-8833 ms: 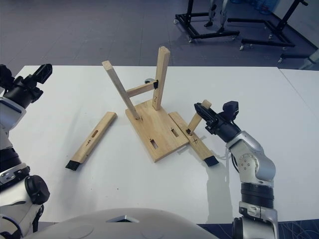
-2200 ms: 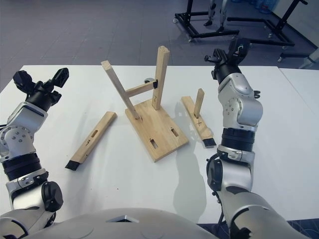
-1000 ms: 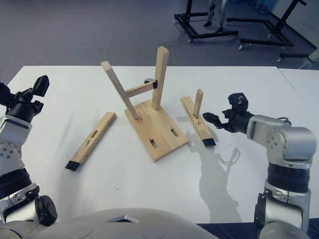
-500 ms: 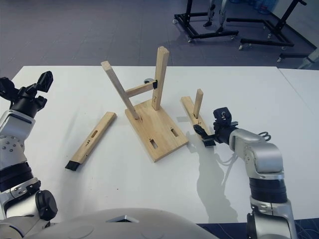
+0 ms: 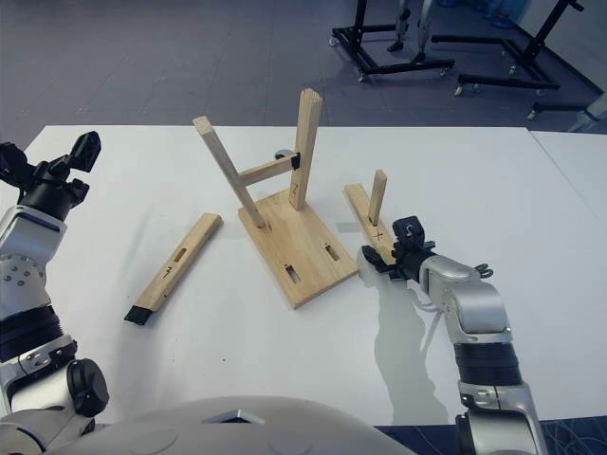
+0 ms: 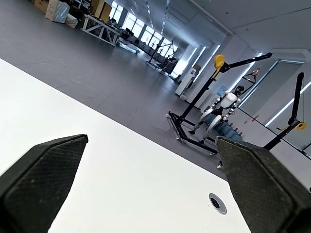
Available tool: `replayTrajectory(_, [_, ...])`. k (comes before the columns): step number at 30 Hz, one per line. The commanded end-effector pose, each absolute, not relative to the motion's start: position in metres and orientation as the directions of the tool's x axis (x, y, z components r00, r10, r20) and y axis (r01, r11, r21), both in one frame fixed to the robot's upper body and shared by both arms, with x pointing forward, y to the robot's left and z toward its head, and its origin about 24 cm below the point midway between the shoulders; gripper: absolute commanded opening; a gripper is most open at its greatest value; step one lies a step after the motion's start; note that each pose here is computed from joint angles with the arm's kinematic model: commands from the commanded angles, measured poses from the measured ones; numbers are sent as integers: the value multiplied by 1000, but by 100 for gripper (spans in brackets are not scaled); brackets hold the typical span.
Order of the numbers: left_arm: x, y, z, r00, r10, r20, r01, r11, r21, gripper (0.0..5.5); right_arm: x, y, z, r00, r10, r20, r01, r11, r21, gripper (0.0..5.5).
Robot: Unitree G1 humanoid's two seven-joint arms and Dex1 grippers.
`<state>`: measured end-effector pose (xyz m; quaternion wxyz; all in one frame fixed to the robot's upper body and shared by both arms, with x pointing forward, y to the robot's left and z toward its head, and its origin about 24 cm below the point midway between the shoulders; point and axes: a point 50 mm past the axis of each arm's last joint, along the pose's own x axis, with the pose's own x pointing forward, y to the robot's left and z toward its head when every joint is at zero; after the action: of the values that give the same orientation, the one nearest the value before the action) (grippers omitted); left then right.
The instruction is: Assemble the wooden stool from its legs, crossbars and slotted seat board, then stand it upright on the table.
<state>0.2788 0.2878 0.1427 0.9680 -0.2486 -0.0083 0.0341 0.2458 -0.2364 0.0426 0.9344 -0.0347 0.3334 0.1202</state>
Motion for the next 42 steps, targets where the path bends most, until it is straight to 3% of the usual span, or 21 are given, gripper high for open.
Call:
replayTrajectory(1, [280,288,148,997,78,6,-66,882,-466,482,235,-244,30,674,195,-712,-187,978,92,398])
replayTrajectory(13, [280,291,148,997,79,-3,-71,878,-474,482,234,-241,26,671,256,-696,-253,961,110,209])
replayTrajectory(22, [283,290,151,999,51,12,-36,834,-550,482,237,-252,34,716,274,-642,-246,960,136,208])
replayTrajectory(28, [285,289,161,998,-13,57,47,763,-645,482,253,-273,61,795,284,-536,-220,958,183,207])
replayTrajectory(36, [276,282,200,925,-304,229,374,613,-696,482,263,-289,138,799,518,-304,-482,855,191,207])
replayTrajectory(42, [261,264,258,704,-551,448,700,429,-572,482,258,-300,225,680,733,-11,-706,659,259,207])
